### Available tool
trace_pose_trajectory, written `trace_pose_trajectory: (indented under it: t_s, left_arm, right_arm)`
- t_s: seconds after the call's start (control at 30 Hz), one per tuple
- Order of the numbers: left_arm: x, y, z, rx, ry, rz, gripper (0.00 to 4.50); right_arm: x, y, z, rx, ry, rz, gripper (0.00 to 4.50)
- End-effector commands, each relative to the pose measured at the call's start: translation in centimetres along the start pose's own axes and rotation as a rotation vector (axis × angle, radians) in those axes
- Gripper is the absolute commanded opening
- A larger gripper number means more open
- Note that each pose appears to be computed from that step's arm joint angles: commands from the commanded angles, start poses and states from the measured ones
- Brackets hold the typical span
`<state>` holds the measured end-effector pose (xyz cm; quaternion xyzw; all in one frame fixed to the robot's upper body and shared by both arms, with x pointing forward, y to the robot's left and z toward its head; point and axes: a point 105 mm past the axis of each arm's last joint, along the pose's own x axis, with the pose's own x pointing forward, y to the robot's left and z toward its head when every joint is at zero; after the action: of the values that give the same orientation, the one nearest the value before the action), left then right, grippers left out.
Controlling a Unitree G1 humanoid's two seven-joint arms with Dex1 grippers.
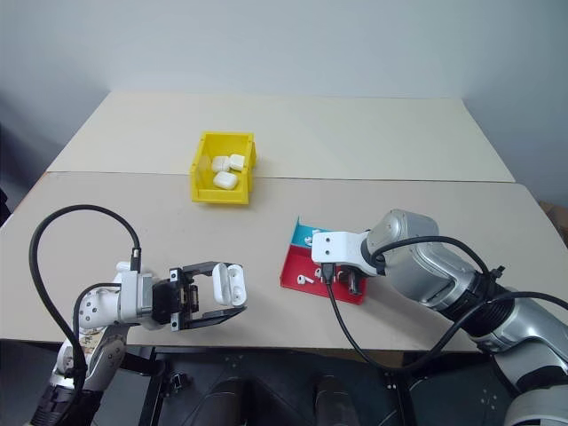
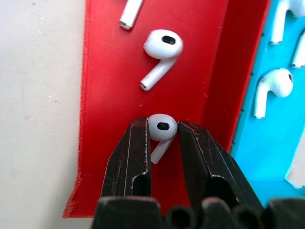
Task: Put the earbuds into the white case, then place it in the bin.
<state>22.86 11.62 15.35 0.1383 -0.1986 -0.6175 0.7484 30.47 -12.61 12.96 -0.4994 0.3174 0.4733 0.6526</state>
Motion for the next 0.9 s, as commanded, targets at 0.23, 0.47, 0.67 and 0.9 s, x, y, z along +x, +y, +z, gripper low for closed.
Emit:
trace_pose_trajectory:
  t_s: [0.23,0.47,0.67,0.9]
  left_arm:
    - [1.4,1.4,2.6,0.002,-0.11,-0.003,2.76]
    - [3.5,2.5,4.4,-0.021,-0.258,-0.096,2.76]
    - [5.1,2.9,4.8,-0.023,-0.318,-0.198,2.76]
    - [6.0,3.1,5.0,-0.019,-0.317,-0.247,2.76]
  right_arm:
    - [-12.2,-2.9,5.3,0.055,-0.609,-0.216,0.85]
    - [-18.4,-0.8,7.6,-0.158,-1.209,-0.358,0.85]
    - [-18.3,0.9,8.8,-0.234,-1.443,-0.292,0.85]
    - [-17.3,1.9,9.5,-0.296,-1.507,-0.243,0.85]
